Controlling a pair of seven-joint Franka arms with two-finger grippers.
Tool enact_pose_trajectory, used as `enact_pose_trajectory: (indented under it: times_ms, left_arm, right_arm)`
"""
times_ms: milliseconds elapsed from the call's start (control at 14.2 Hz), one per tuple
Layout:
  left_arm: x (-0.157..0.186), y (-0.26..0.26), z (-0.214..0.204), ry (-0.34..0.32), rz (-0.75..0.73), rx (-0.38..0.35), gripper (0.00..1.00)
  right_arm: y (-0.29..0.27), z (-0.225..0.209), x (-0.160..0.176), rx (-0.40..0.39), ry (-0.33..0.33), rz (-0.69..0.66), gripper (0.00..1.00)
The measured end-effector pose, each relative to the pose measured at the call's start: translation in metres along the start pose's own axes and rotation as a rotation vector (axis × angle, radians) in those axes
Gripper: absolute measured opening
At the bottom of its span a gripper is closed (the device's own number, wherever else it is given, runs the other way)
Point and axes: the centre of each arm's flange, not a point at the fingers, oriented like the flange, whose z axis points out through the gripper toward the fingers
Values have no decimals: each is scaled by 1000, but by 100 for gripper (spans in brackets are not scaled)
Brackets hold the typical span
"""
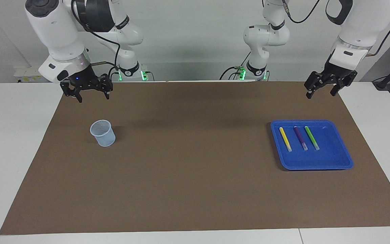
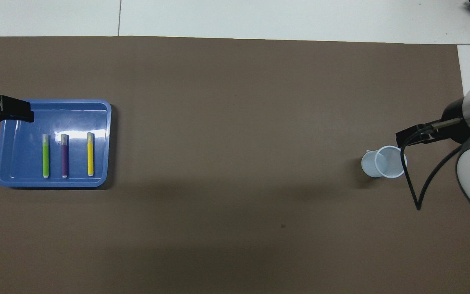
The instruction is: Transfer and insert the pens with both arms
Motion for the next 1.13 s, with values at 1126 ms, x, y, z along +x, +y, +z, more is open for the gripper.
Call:
enact_pose_trajectory:
  times_ms: [1126]
  left_arm:
    - [-10, -6, 19, -10, -8, -2, 100]
  right_arm:
    - [0, 0, 0, 0, 0, 0, 100]
